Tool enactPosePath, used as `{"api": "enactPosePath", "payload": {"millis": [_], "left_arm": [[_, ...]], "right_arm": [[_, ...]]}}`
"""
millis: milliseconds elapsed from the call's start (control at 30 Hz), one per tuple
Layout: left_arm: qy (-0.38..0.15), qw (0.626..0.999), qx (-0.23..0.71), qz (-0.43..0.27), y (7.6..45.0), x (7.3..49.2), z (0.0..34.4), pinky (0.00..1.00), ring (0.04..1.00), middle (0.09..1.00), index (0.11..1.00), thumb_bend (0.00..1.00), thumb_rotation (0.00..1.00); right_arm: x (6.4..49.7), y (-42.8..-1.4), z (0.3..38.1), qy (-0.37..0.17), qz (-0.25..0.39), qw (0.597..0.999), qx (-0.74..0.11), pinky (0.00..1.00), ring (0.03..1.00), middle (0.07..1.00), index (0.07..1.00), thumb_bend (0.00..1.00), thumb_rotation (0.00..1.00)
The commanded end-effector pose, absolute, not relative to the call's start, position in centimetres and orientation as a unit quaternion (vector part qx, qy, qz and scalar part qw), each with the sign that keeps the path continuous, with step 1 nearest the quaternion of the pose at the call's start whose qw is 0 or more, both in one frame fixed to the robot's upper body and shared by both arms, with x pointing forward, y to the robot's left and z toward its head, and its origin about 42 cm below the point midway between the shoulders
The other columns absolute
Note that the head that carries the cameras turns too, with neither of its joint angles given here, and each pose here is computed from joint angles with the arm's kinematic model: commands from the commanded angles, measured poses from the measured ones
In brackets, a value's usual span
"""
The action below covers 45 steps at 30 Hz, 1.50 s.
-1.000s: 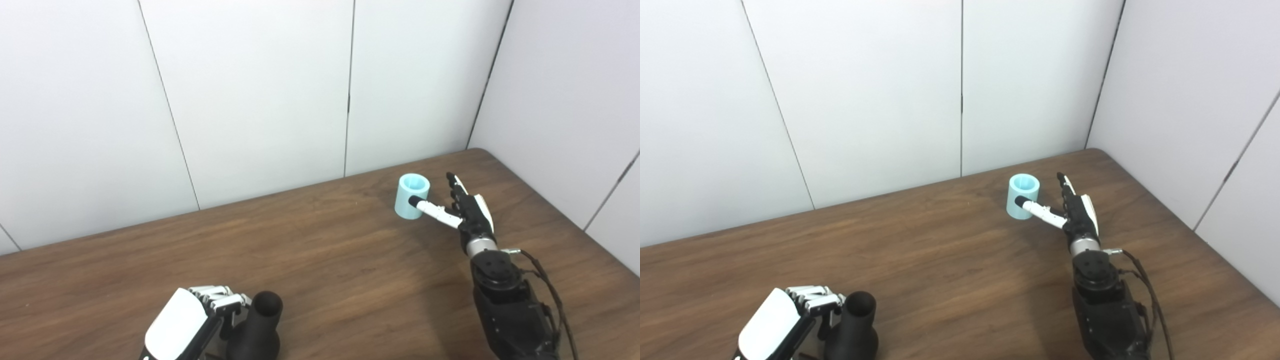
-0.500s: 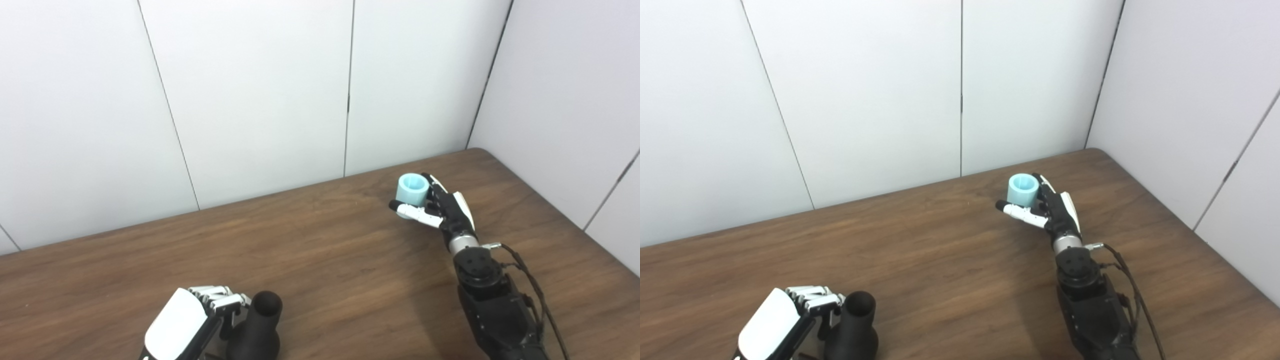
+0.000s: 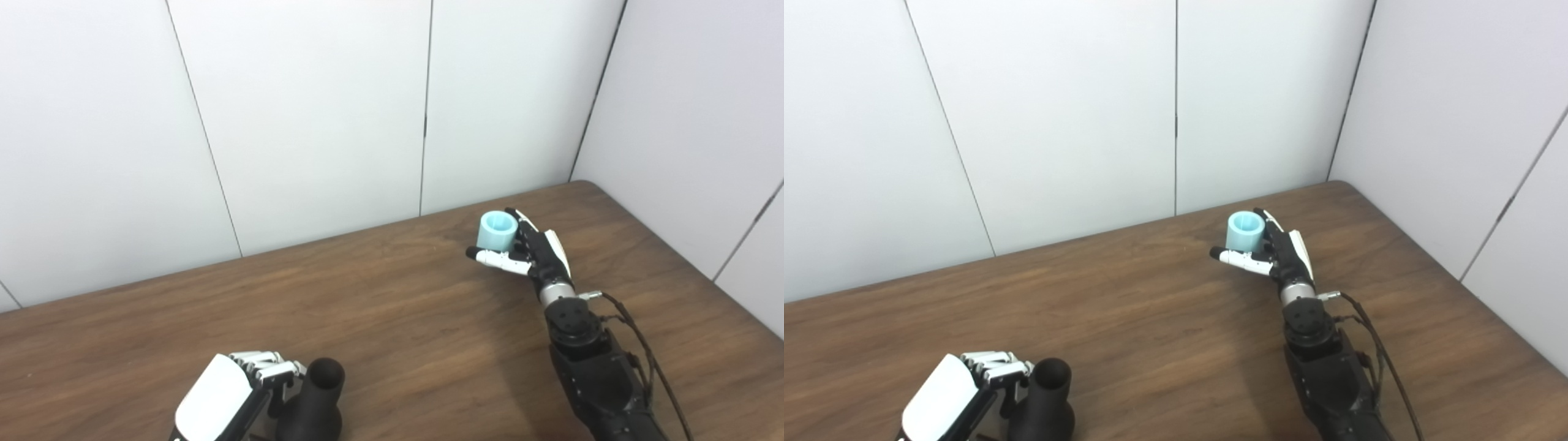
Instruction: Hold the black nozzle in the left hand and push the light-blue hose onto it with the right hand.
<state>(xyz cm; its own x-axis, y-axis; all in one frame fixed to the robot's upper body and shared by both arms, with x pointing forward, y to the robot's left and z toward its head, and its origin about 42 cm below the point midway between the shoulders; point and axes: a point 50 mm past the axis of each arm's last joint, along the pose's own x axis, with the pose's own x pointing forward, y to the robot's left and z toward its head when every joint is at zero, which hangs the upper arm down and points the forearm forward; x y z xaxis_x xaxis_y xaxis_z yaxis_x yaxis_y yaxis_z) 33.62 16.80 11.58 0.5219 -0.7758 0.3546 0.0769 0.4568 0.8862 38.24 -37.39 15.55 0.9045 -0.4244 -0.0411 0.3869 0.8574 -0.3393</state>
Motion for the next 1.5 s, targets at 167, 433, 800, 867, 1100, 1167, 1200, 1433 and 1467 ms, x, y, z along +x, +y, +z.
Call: {"api": "enactPosePath", "payload": {"millis": [167,433,800,867,1100,1167,1200,1433,1467], "left_arm": [[-0.247,0.809,0.410,-0.343,18.5,23.3,1.2,0.38,0.505,0.483,0.494,0.52,0.00],[-0.243,0.809,0.410,-0.344,18.5,23.2,1.2,0.38,0.506,0.485,0.491,0.52,0.00],[-0.244,0.808,0.410,-0.345,18.4,23.1,1.2,0.38,0.506,0.486,0.490,0.52,0.00],[-0.242,0.807,0.411,-0.348,18.4,23.1,1.3,0.38,0.507,0.485,0.491,0.52,0.00],[-0.238,0.807,0.411,-0.349,18.4,23.2,1.3,0.38,0.507,0.486,0.490,0.52,0.00],[-0.238,0.807,0.411,-0.350,18.3,23.2,1.3,0.38,0.506,0.484,0.492,0.52,0.00],[-0.238,0.807,0.411,-0.350,18.3,23.2,1.3,0.38,0.506,0.484,0.493,0.52,0.00],[-0.233,0.805,0.414,-0.356,18.3,23.3,1.3,0.38,0.508,0.484,0.493,0.52,0.00],[-0.232,0.805,0.413,-0.357,18.3,23.4,1.2,0.38,0.509,0.484,0.493,0.52,0.00]], "right_arm": [[40.9,-37.7,19.0,-0.023,-0.222,0.964,-0.145,0.87,0.893,0.869,0.852,0.93,0.23],[41.0,-37.1,18.5,-0.036,-0.255,0.954,-0.156,0.76,0.795,0.790,0.751,0.86,0.10],[40.9,-37.0,18.2,-0.067,-0.294,0.936,-0.181,0.49,0.560,0.601,0.520,0.56,0.09],[40.9,-37.0,18.2,-0.066,-0.302,0.932,-0.191,0.40,0.487,0.536,0.500,0.53,0.05],[40.5,-36.6,18.3,-0.066,-0.307,0.925,-0.212,0.23,0.336,0.461,0.505,0.53,0.00],[40.4,-36.7,18.2,-0.068,-0.307,0.925,-0.214,0.22,0.321,0.449,0.512,0.52,0.00],[40.4,-36.8,18.2,-0.069,-0.308,0.924,-0.214,0.22,0.326,0.454,0.509,0.53,0.00],[39.9,-36.5,18.3,-0.076,-0.303,0.924,-0.221,0.27,0.382,0.473,0.498,0.53,0.00],[39.8,-36.5,18.3,-0.080,-0.300,0.923,-0.226,0.25,0.361,0.455,0.508,0.53,0.00]]}}
